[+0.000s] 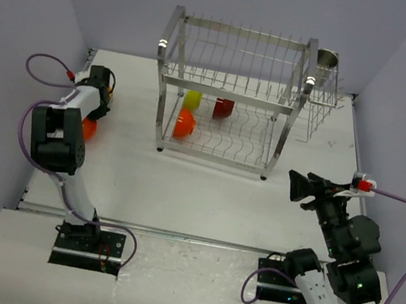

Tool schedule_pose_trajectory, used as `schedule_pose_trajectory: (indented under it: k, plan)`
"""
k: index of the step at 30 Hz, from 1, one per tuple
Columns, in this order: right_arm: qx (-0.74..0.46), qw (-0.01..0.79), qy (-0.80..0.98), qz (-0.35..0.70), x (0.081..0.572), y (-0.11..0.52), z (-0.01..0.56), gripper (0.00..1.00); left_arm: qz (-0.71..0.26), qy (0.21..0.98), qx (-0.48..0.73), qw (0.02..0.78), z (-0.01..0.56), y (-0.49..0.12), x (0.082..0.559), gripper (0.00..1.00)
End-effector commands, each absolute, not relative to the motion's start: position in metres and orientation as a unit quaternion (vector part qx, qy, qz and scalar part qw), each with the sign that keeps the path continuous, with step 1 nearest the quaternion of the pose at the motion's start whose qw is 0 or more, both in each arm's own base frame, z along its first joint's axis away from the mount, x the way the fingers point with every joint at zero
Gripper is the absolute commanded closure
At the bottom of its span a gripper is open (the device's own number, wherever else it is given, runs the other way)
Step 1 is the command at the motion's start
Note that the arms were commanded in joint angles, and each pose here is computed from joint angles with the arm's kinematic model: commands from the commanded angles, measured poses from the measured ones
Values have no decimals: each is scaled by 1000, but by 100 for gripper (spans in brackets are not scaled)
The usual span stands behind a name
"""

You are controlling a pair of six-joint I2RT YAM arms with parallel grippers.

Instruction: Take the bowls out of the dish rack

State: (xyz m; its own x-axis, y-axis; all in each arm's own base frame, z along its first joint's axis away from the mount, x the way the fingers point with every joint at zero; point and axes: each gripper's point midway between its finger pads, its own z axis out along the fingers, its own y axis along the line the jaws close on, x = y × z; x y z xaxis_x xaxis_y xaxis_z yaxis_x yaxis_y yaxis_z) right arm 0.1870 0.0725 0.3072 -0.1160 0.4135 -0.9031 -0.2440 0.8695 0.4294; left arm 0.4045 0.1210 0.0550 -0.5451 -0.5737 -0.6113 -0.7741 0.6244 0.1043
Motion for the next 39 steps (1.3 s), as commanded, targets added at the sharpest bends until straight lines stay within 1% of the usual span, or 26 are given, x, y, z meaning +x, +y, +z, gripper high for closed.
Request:
schedule_pose_trajectory:
  k: [1, 3, 5, 8, 12, 17, 23, 29, 30, 31, 33, 34, 35, 36, 37, 39]
  plan:
    - [55, 677, 691, 248, 189, 72, 317, 35, 191, 855, -389, 286, 66, 132, 414, 92]
    - [55, 676, 691, 249, 189, 73, 317, 35, 189, 856, -390, 282, 63, 133, 413, 91]
    - [55, 676, 691, 249, 189, 73, 317, 35, 191, 856, -392, 279, 60, 135, 410, 73]
    - [56, 676, 691, 248, 189, 73, 317, 36, 188, 856, -392, 280, 59, 135, 408, 64]
    - [55, 675, 692, 248, 190, 73, 316, 35, 188, 857, -389, 282, 60, 135, 407, 61]
    - [54, 675, 692, 251, 189, 74, 315, 35, 161, 855, -389, 305, 75, 129, 411, 59]
    - [53, 673, 695, 249, 191, 74, 314, 36, 111, 852, -375, 349, 113, 114, 420, 59]
    - [53, 666, 702, 246, 194, 75, 310, 36, 69, 835, -355, 414, 173, 99, 421, 59]
    - [53, 664, 704, 247, 194, 76, 310, 37, 66, 833, -354, 420, 178, 97, 419, 59]
    - [52, 660, 708, 247, 194, 77, 307, 41, 62, 830, -354, 426, 184, 95, 417, 59]
    - [50, 655, 712, 248, 196, 79, 303, 53, 57, 823, -353, 441, 197, 92, 407, 59]
    - [48, 653, 714, 248, 197, 80, 302, 69, 52, 819, -353, 449, 201, 90, 404, 59]
    - [49, 649, 717, 248, 198, 81, 300, 77, 45, 815, -352, 457, 206, 86, 396, 60]
    - [50, 643, 724, 247, 200, 82, 297, 86, 32, 809, -348, 473, 212, 82, 397, 61]
    - [49, 639, 726, 248, 202, 83, 295, 100, 11, 811, -339, 478, 214, 74, 396, 64]
    - [52, 626, 735, 255, 206, 88, 289, 100, -14, 808, -327, 490, 217, 62, 391, 77]
